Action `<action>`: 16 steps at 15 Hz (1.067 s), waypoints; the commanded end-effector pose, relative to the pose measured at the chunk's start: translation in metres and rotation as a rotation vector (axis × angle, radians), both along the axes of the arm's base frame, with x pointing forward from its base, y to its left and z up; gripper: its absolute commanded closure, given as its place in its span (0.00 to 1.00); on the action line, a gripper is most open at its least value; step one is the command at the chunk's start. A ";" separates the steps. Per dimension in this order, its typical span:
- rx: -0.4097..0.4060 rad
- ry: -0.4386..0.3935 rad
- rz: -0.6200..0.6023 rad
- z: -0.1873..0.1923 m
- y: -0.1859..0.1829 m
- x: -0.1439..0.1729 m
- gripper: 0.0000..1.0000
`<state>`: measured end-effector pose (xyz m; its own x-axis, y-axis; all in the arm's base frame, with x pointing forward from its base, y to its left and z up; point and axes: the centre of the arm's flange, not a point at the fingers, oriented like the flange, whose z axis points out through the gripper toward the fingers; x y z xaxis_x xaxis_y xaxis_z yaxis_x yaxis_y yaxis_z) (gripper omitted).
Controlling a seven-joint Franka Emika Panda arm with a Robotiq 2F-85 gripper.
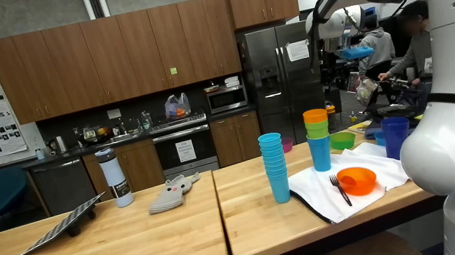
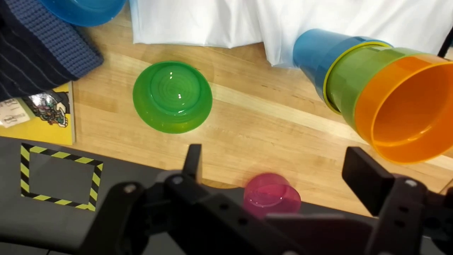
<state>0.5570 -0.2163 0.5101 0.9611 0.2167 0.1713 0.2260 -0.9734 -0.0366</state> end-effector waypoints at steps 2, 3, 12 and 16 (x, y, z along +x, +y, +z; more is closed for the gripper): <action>-0.021 0.008 0.033 0.003 0.016 0.001 0.00; -0.023 0.015 0.049 0.005 0.016 0.005 0.00; -0.075 0.053 0.122 -0.001 0.034 0.006 0.00; -0.060 0.048 0.098 -0.005 0.033 0.010 0.00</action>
